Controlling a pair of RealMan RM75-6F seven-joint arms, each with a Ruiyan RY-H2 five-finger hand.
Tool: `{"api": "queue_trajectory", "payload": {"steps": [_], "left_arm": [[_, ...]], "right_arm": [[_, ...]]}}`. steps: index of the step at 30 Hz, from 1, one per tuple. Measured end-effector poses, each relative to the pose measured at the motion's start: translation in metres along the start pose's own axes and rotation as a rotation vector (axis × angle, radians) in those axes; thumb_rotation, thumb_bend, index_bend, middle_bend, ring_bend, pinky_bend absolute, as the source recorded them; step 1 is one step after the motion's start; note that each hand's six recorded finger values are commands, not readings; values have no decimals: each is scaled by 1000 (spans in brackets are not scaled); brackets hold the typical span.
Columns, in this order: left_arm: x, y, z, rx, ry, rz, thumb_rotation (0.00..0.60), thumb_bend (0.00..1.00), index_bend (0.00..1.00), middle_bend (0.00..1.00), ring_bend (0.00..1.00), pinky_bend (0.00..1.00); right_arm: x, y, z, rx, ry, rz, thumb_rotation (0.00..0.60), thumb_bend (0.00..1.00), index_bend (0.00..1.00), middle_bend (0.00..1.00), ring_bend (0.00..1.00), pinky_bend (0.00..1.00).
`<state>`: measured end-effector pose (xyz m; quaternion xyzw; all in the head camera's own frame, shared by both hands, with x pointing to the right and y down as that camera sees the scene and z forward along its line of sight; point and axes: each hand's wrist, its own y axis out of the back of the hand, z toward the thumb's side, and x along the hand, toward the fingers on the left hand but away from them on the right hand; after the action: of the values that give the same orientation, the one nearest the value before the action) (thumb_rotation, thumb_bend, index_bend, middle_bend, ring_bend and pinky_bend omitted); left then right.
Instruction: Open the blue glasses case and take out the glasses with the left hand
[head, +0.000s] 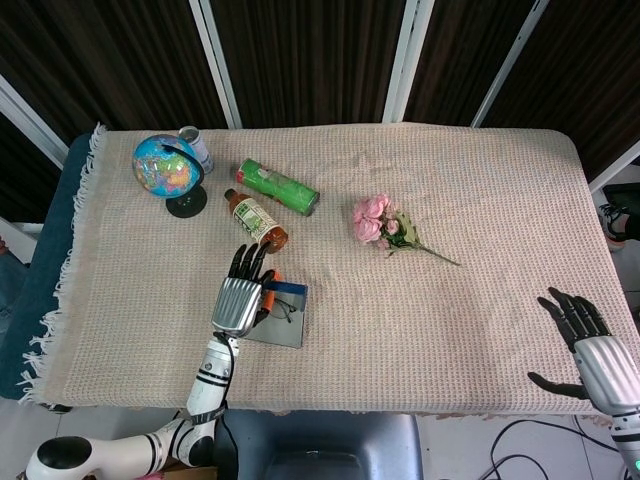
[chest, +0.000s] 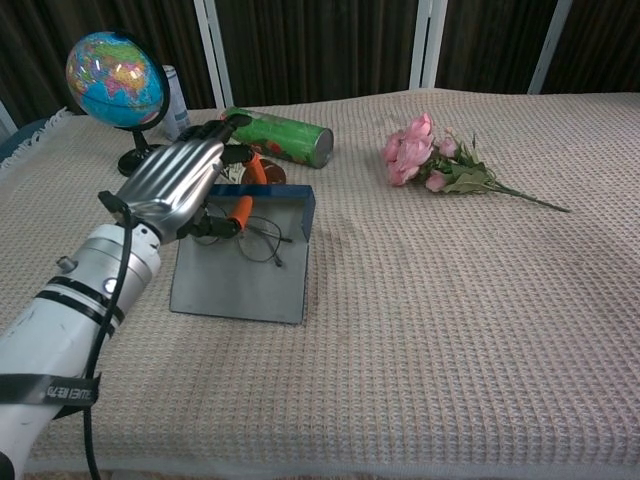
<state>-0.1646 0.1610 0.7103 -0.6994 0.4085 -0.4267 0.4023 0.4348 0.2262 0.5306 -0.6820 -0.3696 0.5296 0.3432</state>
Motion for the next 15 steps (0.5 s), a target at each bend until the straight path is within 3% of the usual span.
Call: {"api": "queue_trajectory", "payload": {"steps": [15], "left_arm": [[-4, -20, -3, 35, -14, -21, 600, 532, 624, 36, 0, 0]], "right_arm": [[1, 3, -2, -10, 0, -9, 600, 20, 0, 0, 0, 0]]}}
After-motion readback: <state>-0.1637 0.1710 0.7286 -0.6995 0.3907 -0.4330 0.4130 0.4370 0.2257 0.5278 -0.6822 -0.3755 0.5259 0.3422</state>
